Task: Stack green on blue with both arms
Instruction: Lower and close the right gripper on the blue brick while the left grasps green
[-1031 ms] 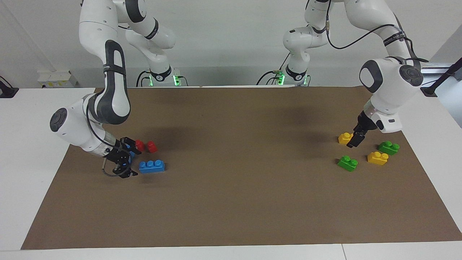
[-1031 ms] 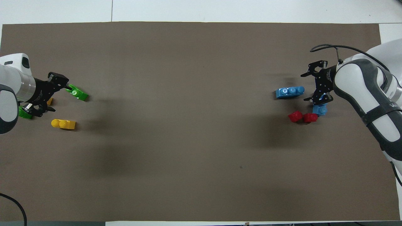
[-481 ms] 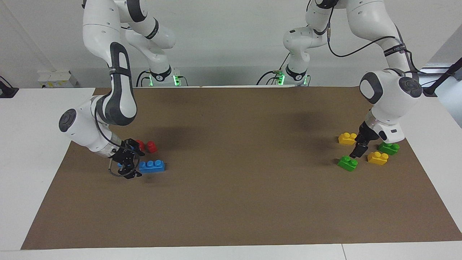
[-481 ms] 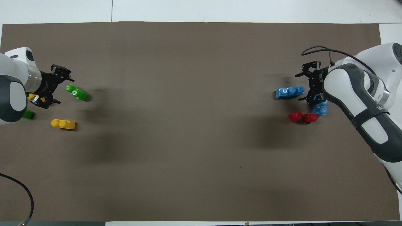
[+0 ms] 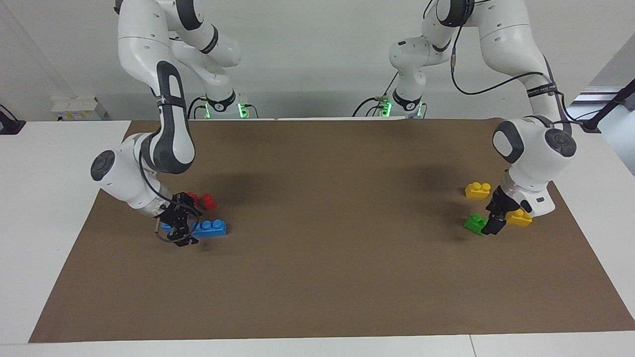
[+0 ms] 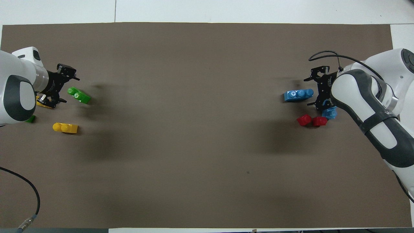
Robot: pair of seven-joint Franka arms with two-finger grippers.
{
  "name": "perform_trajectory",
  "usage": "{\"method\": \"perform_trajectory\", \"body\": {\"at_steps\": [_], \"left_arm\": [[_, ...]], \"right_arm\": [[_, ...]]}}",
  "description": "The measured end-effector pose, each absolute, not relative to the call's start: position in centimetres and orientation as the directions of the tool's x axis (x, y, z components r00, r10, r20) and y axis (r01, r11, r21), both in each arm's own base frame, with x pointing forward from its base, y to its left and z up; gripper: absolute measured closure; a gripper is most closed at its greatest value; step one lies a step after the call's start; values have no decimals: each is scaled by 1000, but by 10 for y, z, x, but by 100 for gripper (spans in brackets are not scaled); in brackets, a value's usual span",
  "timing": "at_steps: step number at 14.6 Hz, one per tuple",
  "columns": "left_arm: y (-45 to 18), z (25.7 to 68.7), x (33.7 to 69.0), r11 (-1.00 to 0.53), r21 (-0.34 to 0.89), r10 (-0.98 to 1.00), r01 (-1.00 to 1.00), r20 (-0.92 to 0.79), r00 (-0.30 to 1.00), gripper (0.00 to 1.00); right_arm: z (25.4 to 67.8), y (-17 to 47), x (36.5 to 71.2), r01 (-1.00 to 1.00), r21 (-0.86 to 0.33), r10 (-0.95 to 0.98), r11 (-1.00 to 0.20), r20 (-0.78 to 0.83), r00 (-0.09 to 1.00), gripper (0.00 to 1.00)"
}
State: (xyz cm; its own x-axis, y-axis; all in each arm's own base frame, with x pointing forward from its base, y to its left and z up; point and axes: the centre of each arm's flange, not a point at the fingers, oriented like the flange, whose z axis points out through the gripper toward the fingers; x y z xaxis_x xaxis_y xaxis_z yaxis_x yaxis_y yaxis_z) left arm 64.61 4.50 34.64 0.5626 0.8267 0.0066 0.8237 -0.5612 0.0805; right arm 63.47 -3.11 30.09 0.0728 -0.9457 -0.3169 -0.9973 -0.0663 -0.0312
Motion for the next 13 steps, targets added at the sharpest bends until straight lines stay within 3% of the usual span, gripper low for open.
{"method": "perform_trajectory", "body": {"at_steps": [2,3,5,6,10,12,13], "left_arm": [[45,340,646,-565,70,824,822,6,566,0],[45,335,646,-569,61,821,820,6,570,0],[46,326,646,-574,48,819,818,3,574,0],[46,322,647,-574,45,819,818,2,574,0],[52,314,647,-570,40,821,821,1,571,0],[52,312,647,-571,37,820,820,1,572,0],[52,312,647,-572,36,820,819,0,572,0]], "right_arm": [[301,-31,635,-998,-36,-944,-59,-323,68,0],[300,-32,635,-998,-40,-944,-56,-322,66,7],[297,-32,633,-998,-40,-944,-56,-323,66,10],[296,-32,632,-997,-42,-942,-57,-329,68,19],[292,-35,630,-996,-52,-938,-72,-336,86,20],[292,-39,629,-996,-51,-938,-67,-338,80,39],[292,-39,628,-997,-51,-936,-60,-344,74,40]]}}
